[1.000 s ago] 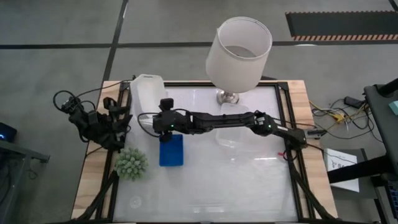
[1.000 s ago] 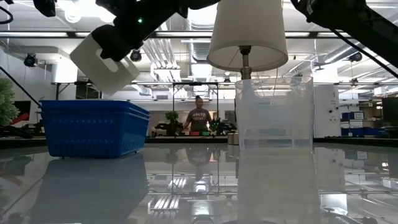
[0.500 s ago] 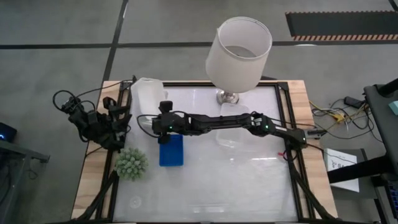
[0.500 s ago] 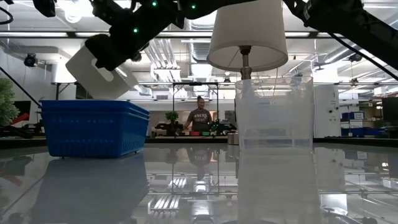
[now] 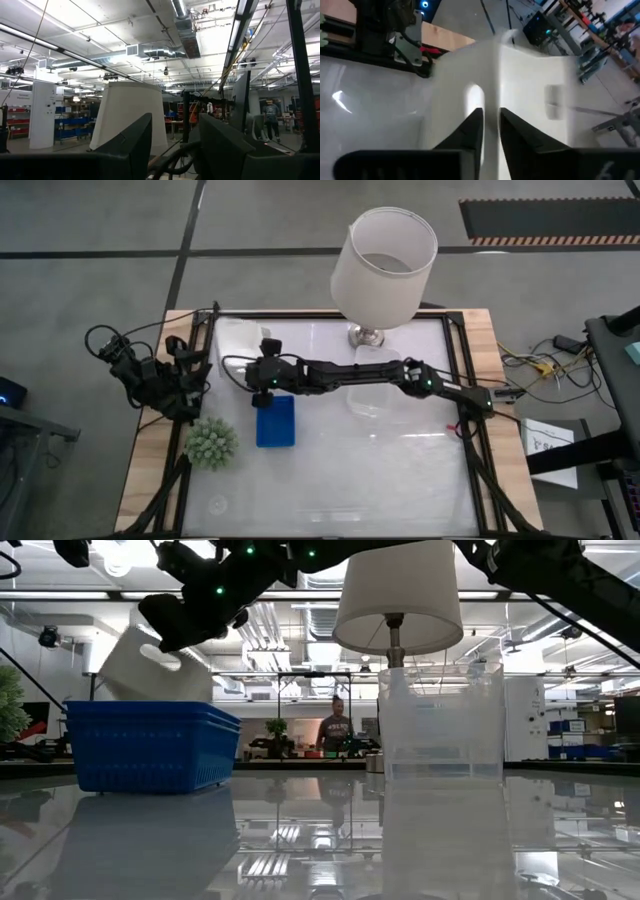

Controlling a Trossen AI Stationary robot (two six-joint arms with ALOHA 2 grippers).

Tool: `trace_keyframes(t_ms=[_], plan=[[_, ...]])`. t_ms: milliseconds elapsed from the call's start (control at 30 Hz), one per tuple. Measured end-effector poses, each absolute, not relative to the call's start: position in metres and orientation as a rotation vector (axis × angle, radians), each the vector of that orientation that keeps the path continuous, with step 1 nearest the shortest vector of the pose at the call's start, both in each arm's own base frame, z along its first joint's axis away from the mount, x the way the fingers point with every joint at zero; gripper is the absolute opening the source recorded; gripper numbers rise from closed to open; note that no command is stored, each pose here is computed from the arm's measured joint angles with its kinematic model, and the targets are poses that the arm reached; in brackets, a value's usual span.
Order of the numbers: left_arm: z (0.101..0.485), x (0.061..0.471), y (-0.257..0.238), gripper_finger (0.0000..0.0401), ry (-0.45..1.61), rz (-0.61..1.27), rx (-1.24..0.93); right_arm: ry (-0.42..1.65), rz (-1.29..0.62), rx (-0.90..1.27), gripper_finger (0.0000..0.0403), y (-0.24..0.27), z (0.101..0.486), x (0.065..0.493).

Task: Stack baskets by color
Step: Stack the right white bin on the stacked white bins

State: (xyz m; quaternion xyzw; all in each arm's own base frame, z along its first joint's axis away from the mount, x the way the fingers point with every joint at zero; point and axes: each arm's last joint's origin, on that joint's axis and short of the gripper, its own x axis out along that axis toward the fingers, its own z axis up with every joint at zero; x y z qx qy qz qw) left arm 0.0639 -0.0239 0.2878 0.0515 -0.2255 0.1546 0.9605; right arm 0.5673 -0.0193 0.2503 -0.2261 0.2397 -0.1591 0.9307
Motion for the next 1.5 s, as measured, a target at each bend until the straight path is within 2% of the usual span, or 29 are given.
trace_keyframes(t_ms=[267, 500, 767, 933, 1033, 1167, 1500], plan=[[0.288, 0.064, -0.024, 0.0148, -0.457, 0.313, 0.104, 0.492, -0.320, -0.457, 0.0122, -0.021, 0.251, 0.567], [0.288, 0.064, -0.024, 0.0148, -0.457, 0.313, 0.105, 0.508, -0.295, -0.467, 0.0148, -0.010, 0.268, 0.558], [0.287, 0.065, -0.024, 0.0148, -0.453, 0.313, 0.088, 0.639, -0.226, -0.486, 0.0141, 0.013, 0.290, 0.534], [0.291, 0.070, -0.024, 0.0145, -0.305, 0.476, 0.052, 0.801, -0.187, -0.433, 0.0124, 0.028, 0.302, 0.507], [0.295, 0.078, -0.029, 0.0135, -0.198, 0.562, 0.088, 0.920, -0.172, -0.405, 0.0112, 0.041, 0.297, 0.493], [0.301, 0.095, -0.042, 0.0120, -0.146, 0.563, 0.131, 1.051, -0.134, -0.406, 0.0099, 0.066, 0.288, 0.478], [0.312, 0.137, -0.075, 0.0077, -0.042, 0.610, 0.190, 1.212, -0.059, -0.452, 0.0084, 0.123, 0.259, 0.450]])
